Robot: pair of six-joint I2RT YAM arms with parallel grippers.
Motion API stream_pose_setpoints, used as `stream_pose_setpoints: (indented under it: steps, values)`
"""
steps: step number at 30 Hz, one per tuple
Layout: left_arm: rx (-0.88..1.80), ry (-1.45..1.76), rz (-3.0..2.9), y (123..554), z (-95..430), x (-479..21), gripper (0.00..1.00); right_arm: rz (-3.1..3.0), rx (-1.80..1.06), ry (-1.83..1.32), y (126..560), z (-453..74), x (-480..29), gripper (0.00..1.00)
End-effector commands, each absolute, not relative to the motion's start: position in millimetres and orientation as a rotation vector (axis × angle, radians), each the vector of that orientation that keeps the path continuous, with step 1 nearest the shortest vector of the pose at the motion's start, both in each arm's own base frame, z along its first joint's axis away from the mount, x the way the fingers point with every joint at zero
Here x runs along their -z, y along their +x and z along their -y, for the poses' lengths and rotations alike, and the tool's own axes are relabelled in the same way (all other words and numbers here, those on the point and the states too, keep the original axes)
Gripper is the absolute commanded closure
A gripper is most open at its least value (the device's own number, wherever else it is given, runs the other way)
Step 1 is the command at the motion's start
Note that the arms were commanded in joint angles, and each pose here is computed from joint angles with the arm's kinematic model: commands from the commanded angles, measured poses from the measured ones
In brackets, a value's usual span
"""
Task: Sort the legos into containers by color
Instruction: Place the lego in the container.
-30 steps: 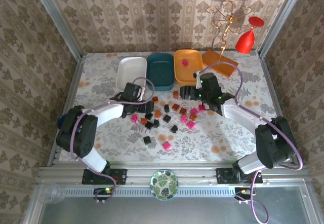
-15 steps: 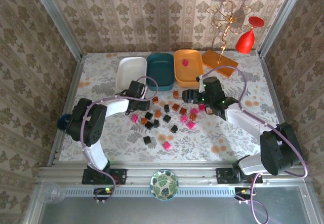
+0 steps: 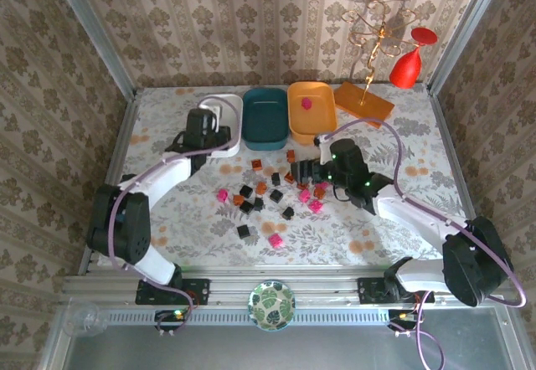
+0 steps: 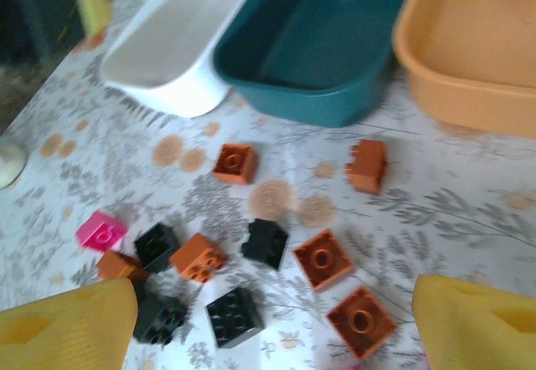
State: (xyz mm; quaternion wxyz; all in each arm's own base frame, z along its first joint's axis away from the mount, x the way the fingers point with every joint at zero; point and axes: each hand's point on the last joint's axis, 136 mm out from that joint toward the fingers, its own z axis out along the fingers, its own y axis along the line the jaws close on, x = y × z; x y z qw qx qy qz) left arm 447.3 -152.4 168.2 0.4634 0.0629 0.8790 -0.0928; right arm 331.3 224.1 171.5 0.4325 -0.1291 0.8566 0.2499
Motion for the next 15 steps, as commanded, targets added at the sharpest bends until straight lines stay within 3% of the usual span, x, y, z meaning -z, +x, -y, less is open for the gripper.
stream_pose_setpoints:
  steps: [1,9,15]
  values:
    - [0.179,0.130,-2.154,480.3,142.3,-171.1,0.68,-2.003,-0.606,-0.489,323.0,-246.6,-189.8,0.11]
    - [0.127,0.062,-2.172,555.8,131.7,-146.5,0.67,-2.050,-0.528,-0.516,327.0,-262.0,-176.0,0.11]
    - [0.083,0.060,-2.230,585.1,125.2,-116.0,0.61,-2.179,-0.359,-0.347,334.5,-232.7,-156.8,0.10]
